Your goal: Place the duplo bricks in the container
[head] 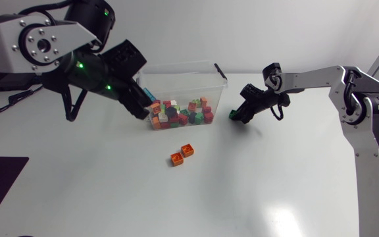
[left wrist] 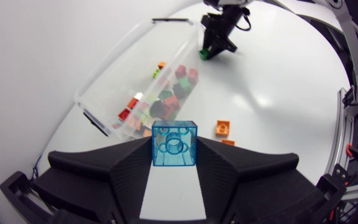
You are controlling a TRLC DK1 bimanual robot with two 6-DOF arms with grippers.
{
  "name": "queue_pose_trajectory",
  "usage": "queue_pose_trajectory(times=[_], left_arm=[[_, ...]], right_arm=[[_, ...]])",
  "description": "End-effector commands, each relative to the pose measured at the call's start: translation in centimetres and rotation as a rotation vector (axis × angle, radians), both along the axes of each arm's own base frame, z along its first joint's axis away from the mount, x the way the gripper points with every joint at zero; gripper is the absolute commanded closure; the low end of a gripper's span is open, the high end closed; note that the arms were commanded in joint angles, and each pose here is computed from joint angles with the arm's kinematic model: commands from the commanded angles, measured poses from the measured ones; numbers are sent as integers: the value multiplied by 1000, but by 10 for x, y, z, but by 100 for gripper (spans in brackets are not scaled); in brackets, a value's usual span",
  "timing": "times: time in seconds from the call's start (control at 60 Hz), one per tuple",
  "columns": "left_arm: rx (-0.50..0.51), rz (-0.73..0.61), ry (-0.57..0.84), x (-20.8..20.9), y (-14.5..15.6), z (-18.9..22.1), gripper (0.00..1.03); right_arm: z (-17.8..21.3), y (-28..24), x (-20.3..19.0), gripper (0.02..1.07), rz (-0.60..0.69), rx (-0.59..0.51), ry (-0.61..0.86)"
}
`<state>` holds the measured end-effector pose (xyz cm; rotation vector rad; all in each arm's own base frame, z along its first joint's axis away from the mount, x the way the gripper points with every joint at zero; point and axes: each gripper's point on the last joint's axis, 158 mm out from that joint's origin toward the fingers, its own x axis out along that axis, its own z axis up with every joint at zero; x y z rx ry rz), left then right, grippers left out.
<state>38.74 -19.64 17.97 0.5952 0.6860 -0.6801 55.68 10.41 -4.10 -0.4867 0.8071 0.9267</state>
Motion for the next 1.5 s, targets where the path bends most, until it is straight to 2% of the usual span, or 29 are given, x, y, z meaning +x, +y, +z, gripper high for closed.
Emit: queue_pose_trajectory(times=[0.0, 0.3, 0.517, 0.733, 0.767, 0.85, 0.917, 1.067, 1.283, 1.483], left_arm=[[-52, 45, -40, 21, 1, 16, 62], [-145, 111, -93, 79, 3, 23, 62], [-205, 149, -129, 118, 5, 22, 61], [-233, 197, -130, 157, 7, 5, 57], [-236, 201, -132, 162, 8, 4, 51], [-224, 230, -157, 177, 13, -2, 19], [-226, 242, -172, 184, 18, -3, 6], [-240, 249, -214, 172, 29, 13, 6], [-245, 236, -291, 111, 53, 61, 6], [-232, 175, -257, 54, 66, 56, 6]], right_arm=[[0, -6, -17, 76, 9, -4, 29], [63, -3, -69, 76, -6, 6, 1], [120, 28, -112, 76, 17, 24, -57], [175, 71, -131, 76, 42, 47, -126], [181, 77, -132, 76, 44, 51, -132], [195, 94, -132, 76, 41, 58, -148], [209, 107, -131, 76, 44, 68, -168], [231, 133, -122, 76, 40, 85, -200], [244, 160, -93, 76, 7, 115, -221], [241, 182, -59, 76, -28, 139, -232]])
